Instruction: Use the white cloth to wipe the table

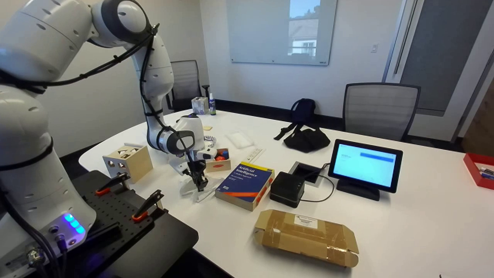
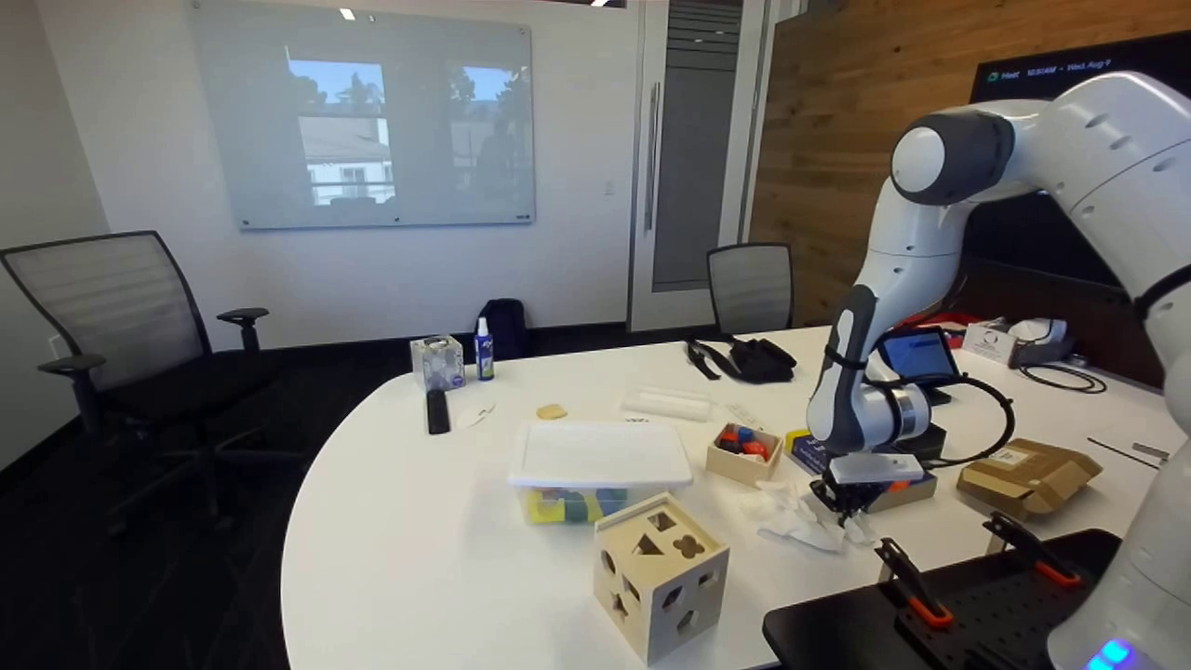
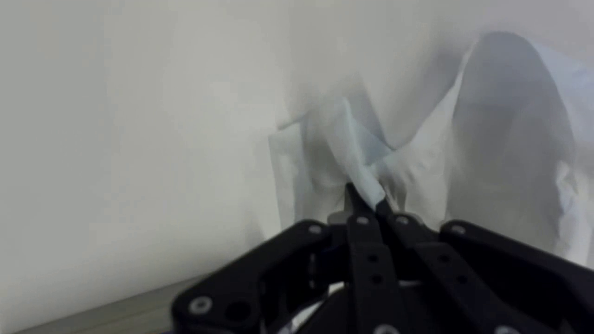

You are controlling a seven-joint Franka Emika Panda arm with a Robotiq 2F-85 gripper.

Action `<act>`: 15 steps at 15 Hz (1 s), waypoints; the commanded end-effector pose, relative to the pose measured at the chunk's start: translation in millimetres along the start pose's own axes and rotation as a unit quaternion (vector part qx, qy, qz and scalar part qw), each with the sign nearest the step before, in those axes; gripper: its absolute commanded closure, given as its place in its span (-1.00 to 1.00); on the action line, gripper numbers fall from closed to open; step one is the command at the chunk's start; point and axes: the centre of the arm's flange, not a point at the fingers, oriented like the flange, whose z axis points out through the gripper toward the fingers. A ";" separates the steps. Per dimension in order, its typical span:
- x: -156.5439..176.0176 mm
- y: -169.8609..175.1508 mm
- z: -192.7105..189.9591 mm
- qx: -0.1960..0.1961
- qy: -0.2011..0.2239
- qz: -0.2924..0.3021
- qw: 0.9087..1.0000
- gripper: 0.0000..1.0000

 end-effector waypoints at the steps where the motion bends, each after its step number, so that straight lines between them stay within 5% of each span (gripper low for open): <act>1: -26.1 -36.3 -4.6 0.039 -0.007 -0.029 0.999 0.99; 8: -9.7 -114.4 -12.6 0.035 0.014 -0.090 0.995 0.99; 15: -9.2 -36.7 -13.1 -0.012 0.027 -0.039 0.999 0.99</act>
